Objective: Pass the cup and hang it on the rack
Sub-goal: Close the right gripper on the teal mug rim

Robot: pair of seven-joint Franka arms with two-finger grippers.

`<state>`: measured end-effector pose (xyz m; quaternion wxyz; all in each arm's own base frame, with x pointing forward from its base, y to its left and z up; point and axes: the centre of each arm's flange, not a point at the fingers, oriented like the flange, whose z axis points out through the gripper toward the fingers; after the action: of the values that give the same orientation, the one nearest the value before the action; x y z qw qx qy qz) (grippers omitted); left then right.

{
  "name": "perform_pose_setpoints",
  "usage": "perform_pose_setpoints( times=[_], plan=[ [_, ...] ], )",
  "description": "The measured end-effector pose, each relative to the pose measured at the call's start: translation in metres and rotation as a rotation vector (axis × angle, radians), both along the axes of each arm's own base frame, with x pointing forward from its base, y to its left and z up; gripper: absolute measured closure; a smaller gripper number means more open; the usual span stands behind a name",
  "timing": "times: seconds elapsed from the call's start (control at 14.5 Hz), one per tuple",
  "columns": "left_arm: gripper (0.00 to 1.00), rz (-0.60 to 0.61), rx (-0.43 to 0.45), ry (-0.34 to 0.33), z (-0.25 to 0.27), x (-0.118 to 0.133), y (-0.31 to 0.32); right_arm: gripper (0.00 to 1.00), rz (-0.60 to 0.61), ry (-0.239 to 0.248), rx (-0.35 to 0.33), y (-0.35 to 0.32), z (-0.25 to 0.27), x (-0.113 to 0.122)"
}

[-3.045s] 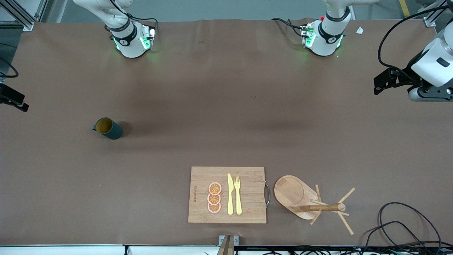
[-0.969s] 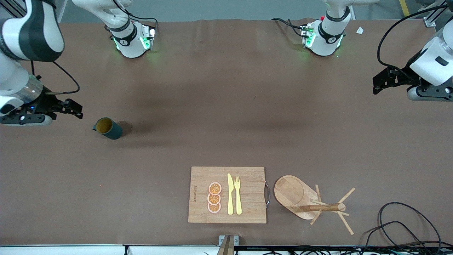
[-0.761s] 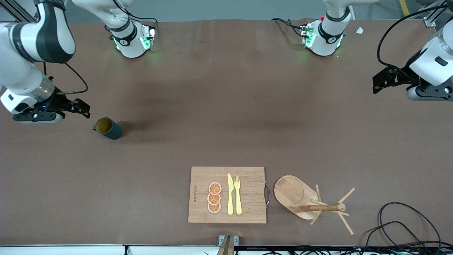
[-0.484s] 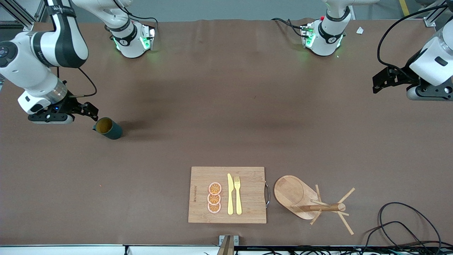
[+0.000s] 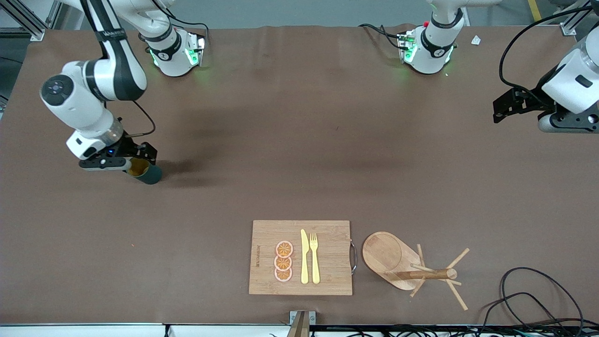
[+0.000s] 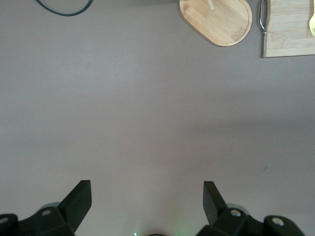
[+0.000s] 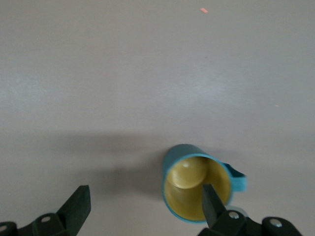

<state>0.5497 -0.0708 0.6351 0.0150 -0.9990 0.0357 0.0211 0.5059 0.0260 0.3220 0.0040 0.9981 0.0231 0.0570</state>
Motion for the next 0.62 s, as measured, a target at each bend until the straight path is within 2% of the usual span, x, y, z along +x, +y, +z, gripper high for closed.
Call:
perform_pose_setpoints(
  times=[0.14, 0.62],
  plan=[
    [0.0, 0.0, 0.0, 0.001, 0.0, 0.0, 0.0, 0.0, 0.003, -0.02, 0.001, 0.004, -0.02, -0.002],
    [0.0, -0.002, 0.0, 0.002, 0.0, 0.0, -0.001, 0.0, 0.002, -0.029, -0.001, 0.003, -0.047, -0.004]
  ],
)
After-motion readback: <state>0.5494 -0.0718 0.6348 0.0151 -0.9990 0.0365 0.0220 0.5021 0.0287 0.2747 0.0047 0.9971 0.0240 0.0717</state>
